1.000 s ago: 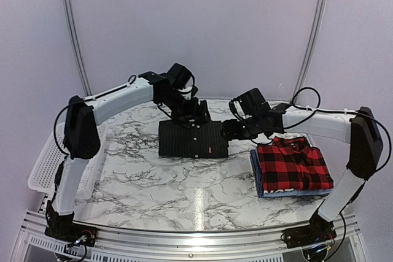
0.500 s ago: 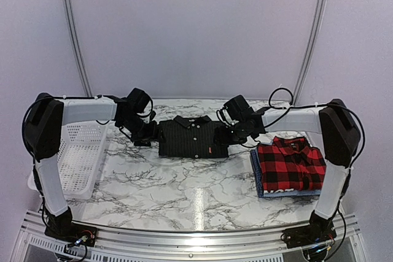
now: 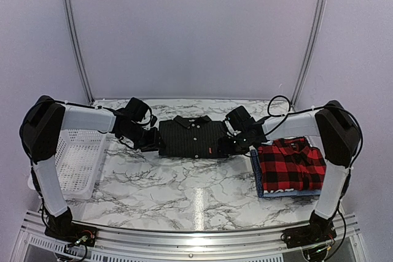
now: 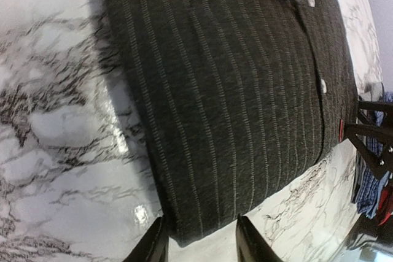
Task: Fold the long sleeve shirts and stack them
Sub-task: Move the square-folded shirt to the center of the board.
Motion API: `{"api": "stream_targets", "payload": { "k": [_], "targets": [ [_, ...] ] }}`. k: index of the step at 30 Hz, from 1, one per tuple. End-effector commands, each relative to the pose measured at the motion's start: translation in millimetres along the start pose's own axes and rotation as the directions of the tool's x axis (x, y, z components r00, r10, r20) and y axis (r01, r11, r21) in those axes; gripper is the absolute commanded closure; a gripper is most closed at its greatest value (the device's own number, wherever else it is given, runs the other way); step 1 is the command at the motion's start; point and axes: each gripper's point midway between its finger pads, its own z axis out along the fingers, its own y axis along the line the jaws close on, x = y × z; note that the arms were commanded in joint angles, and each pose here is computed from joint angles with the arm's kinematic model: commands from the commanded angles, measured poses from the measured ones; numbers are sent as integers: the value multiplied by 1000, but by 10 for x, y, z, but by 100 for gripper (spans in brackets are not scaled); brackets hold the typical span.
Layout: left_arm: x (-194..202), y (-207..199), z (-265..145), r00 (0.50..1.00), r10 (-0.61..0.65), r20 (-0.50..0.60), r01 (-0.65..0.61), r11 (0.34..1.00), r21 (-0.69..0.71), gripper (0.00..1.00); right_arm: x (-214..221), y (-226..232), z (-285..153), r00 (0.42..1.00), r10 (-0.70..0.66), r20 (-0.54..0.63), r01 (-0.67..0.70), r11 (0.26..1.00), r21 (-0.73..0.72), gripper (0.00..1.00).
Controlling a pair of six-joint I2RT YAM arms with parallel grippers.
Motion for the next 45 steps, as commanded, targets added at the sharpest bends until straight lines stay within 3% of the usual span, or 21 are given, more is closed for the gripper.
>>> {"api": "stream_targets", "payload": {
  "k": [1,6,11,17,20,26,32,34,39,45],
  "targets": [
    [-46,-118,126,999,9,34,-10,999,38,68,-55,14,-14,999,22,27,-21,1000,-23,39],
    [-7,-190,168,999,5,44,-6,999,32,84,-1,51,43,1000,10,12,-10,999,-52,43],
    [65,-130,134,998,-46,46,46,999,5,100,55,137,67,1000,3,-6,-3,996,-90,59],
    [246,-87,-139,996,-83,18,84,995,-57,100,167,397,-14,999,-44,-30,39,988,-147,87],
    [454,-36,-296,997,-80,-14,78,991,-110,100,317,567,-73,995,-84,-55,74,982,-176,93],
    [974,278,-534,992,-102,-69,84,970,-228,100,790,942,-277,984,-139,-109,108,960,-257,95],
    [1424,722,-602,983,-136,-126,84,934,-347,97,1077,1019,-388,981,-137,-140,95,958,-272,79],
    [1466,751,-621,982,-135,-129,82,933,-351,85,1030,966,-442,984,-131,-123,98,965,-243,69],
    [1154,603,-902,997,-69,-28,55,932,-358,55,762,885,-681,991,-128,-44,118,976,-180,49],
    [853,349,-1120,998,-4,61,24,943,-331,36,454,520,-886,996,-81,31,82,995,-56,38]
  ]
}}
